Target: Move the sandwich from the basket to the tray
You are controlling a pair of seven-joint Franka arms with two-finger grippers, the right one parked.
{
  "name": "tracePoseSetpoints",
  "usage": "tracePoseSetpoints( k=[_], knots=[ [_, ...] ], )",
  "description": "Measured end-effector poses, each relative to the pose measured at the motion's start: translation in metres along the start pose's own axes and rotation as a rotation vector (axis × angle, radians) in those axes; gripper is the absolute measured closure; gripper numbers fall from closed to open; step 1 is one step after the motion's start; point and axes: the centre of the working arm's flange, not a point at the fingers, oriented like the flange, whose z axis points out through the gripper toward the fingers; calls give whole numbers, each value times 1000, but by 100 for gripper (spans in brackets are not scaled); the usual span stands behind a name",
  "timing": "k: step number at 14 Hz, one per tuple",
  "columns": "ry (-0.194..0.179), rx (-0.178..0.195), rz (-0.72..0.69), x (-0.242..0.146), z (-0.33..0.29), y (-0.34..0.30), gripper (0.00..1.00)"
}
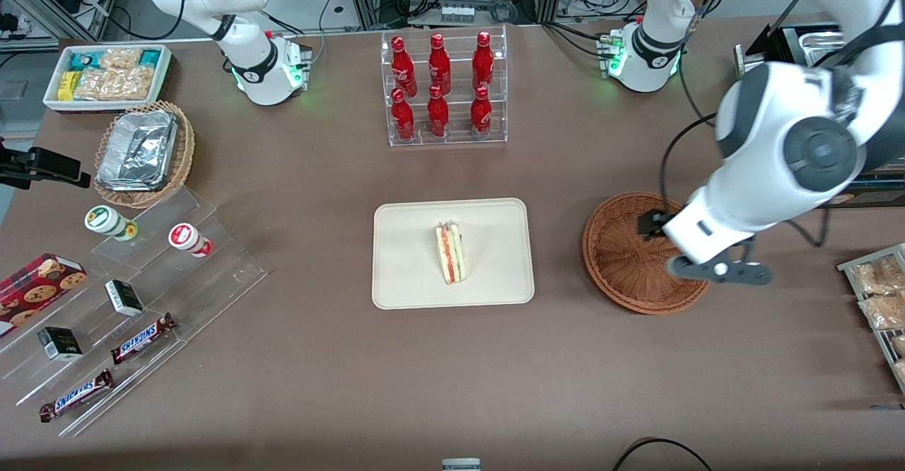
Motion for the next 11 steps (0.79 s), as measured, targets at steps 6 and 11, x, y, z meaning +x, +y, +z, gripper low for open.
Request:
tracePoseSetpoints(
  k=[6,11],
  knots=[
    [-17,12,38,-68,-61,-41,0],
    [-25,27,9,-108,-94,-50,0]
  ],
)
